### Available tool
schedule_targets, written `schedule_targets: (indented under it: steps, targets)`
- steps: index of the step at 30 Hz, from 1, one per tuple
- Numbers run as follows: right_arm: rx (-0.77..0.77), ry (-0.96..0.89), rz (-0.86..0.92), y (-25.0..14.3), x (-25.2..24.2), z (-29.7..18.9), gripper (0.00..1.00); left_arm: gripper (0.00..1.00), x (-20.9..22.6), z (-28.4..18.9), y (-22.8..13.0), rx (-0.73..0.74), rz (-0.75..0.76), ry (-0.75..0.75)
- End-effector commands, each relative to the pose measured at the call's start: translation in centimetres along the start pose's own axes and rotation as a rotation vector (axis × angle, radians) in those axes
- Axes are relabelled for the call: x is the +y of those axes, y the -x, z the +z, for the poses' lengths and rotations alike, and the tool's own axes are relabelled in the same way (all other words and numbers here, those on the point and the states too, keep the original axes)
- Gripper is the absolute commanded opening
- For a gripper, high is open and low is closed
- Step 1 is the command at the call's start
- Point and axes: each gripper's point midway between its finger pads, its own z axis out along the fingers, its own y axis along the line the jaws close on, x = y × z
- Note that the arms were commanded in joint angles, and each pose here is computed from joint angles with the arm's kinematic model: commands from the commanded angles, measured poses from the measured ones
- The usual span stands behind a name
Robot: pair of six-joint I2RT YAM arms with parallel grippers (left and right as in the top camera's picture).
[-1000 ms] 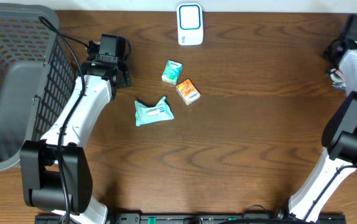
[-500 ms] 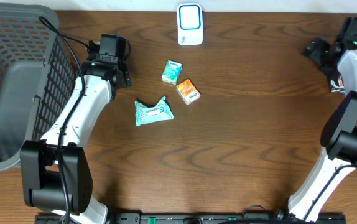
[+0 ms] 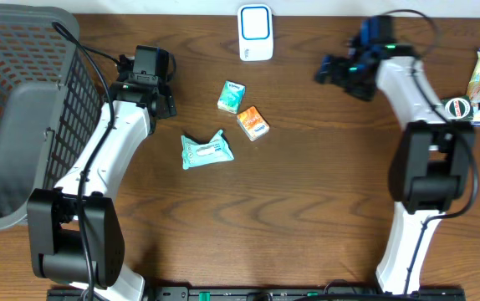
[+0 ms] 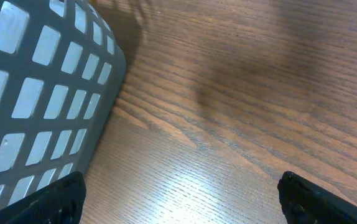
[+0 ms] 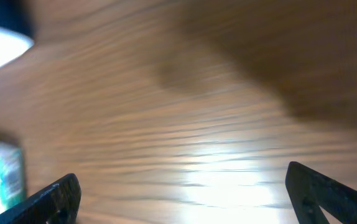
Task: Scan the item barcode
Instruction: 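Reach the right gripper to the Kleenex tissue pack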
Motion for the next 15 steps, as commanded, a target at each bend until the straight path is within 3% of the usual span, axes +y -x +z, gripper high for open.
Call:
schedule_targets:
  steps: [1,10,15]
  targets:
    - [-0.014,-0.005,-0.121,-1.1,3.8,0.4,0.99,0.98,0.3,-0.4,0.6,-0.016,-0.001,0.009]
    - [-0.077,-0.105,-0.303,-4.0,10.2,2.0,0.99,0.98,0.3,-0.4,0.6,-0.016,-0.001,0.009]
    - [-0.096,-0.07,-0.361,-5.3,13.3,2.4,0.99,0.98,0.3,-0.4,0.5,-0.015,-0.001,0.009]
